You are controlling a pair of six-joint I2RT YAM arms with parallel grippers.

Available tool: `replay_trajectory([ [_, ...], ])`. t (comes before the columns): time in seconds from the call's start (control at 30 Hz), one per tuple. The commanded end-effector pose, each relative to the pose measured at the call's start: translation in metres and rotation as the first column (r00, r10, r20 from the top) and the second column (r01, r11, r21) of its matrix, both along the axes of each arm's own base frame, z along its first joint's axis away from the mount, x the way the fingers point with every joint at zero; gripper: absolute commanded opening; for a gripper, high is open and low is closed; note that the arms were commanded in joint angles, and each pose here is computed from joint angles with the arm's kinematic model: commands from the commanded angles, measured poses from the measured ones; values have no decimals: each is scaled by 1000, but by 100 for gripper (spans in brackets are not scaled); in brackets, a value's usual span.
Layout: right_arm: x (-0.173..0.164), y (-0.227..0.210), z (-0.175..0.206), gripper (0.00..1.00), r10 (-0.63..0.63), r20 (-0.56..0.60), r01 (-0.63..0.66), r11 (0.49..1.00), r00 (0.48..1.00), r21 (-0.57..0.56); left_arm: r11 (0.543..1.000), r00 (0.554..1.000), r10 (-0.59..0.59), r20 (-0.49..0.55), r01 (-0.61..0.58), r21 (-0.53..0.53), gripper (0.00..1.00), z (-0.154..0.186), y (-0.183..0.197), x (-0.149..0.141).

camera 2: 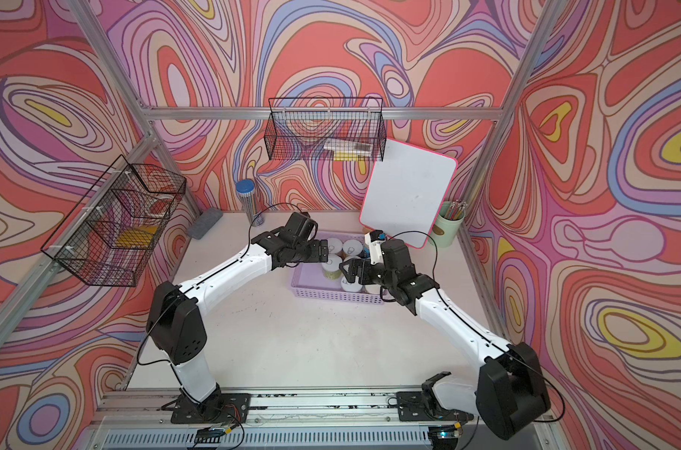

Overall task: Put the canned food in the basket
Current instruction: Reset both arms

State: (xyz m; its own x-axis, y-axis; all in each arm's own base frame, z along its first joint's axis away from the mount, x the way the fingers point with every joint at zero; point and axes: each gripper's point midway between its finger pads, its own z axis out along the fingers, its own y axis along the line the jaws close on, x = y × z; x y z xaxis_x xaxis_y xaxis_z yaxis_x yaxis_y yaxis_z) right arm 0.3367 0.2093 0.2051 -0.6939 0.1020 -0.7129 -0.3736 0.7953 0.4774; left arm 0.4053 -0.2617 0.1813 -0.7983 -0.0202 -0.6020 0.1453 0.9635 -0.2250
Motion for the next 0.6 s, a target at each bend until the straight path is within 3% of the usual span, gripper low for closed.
replay_trajectory([
  [0.0, 0, 3, 20, 95, -7, 54, 7, 1000, 999, -10, 1000, 997, -29, 68, 29, 12, 95, 16, 7, -8],
  [0.57, -25, 13, 17, 98, 22, 88, -13, 995, 996, -102, 996, 980, -87, 179, 88, 3, 99, 16, 47, -65],
])
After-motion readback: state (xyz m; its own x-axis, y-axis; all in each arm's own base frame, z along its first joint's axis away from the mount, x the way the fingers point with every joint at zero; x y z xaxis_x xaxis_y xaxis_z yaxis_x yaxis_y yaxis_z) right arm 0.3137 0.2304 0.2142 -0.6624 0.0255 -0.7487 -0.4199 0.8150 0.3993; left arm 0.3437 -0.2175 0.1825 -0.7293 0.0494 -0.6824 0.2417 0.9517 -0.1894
